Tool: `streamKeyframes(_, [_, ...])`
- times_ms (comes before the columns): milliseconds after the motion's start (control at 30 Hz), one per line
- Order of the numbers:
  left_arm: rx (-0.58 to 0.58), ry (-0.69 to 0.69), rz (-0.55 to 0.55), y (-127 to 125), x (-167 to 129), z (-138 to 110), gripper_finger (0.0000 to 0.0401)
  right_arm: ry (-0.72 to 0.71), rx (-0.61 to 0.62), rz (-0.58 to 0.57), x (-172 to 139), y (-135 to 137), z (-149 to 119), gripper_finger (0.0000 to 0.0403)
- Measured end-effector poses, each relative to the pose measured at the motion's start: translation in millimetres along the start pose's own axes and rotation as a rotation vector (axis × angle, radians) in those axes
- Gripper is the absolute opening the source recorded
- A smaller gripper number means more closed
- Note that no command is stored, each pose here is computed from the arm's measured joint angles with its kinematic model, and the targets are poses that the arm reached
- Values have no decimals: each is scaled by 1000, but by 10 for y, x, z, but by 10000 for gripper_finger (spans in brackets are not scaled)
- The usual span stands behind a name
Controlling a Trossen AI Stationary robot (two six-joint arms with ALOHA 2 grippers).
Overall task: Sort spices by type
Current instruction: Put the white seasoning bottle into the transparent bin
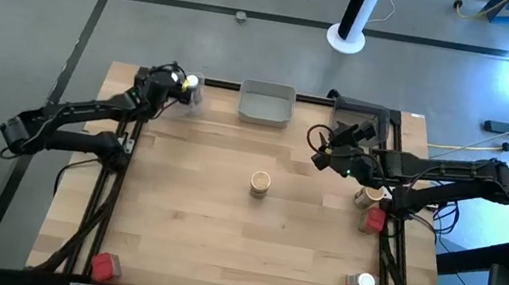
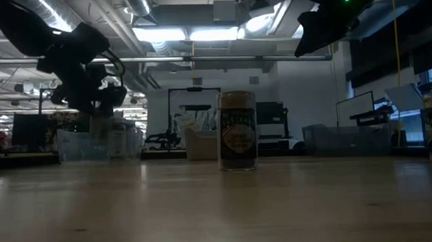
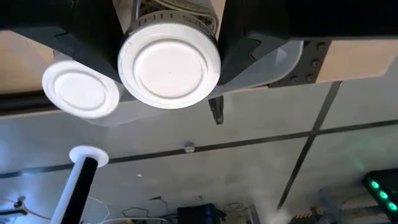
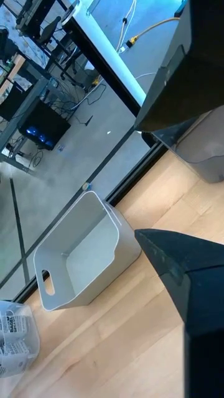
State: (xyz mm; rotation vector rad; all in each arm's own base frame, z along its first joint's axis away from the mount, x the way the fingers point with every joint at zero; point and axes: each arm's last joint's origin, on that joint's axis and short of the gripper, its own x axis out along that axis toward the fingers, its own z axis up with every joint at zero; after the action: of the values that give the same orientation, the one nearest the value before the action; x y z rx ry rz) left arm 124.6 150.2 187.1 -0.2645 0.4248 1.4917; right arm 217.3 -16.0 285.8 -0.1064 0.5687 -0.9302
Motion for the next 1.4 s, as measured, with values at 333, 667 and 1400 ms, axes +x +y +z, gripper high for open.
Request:
streamKeyframes(333, [-4,1,-6,16,15,-131,198,-6,8,2,0,2,9,269])
streamKeyframes(667, [54,44,-32,23,18,-175,198,-9,12,2,0,3,13,269])
streamKeyframes(1400, [72,40,-36,24,20,-183,246,-9,12,2,0,3,13,269])
